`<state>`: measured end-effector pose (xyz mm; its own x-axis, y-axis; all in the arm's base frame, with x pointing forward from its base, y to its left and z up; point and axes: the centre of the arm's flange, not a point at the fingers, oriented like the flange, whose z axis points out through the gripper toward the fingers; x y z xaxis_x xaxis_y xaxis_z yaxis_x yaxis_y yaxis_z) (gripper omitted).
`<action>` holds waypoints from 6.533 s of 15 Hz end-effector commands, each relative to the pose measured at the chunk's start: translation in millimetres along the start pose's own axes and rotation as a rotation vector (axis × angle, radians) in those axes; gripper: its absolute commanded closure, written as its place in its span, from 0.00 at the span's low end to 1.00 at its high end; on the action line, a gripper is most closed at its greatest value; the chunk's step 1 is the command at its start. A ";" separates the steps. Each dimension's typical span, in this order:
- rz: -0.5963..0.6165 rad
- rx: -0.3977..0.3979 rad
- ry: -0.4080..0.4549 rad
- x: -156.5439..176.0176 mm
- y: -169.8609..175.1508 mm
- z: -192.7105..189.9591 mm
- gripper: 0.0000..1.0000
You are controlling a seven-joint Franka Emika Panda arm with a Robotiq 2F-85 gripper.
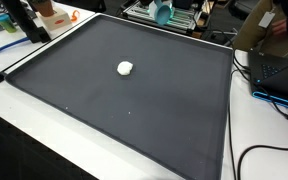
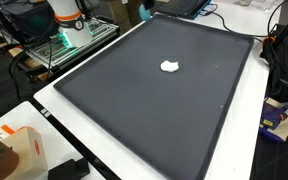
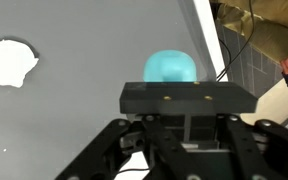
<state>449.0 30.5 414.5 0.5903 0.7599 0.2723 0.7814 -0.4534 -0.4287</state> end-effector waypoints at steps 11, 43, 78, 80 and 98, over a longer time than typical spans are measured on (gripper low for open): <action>0.038 0.391 -0.070 -8.8 8.2 -4.8 0.27; 0.618 -0.495 0.430 -62.5 -26.8 151.3 0.00; 0.548 -0.725 0.508 -37.6 48.1 109.7 0.00; 0.452 -0.694 0.552 -41.6 54.9 117.2 0.00; 0.195 -0.636 0.648 -86.3 76.3 156.9 0.00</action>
<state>427.1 4.3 223.2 0.5551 0.3029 0.7747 0.5279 -0.8480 -0.0467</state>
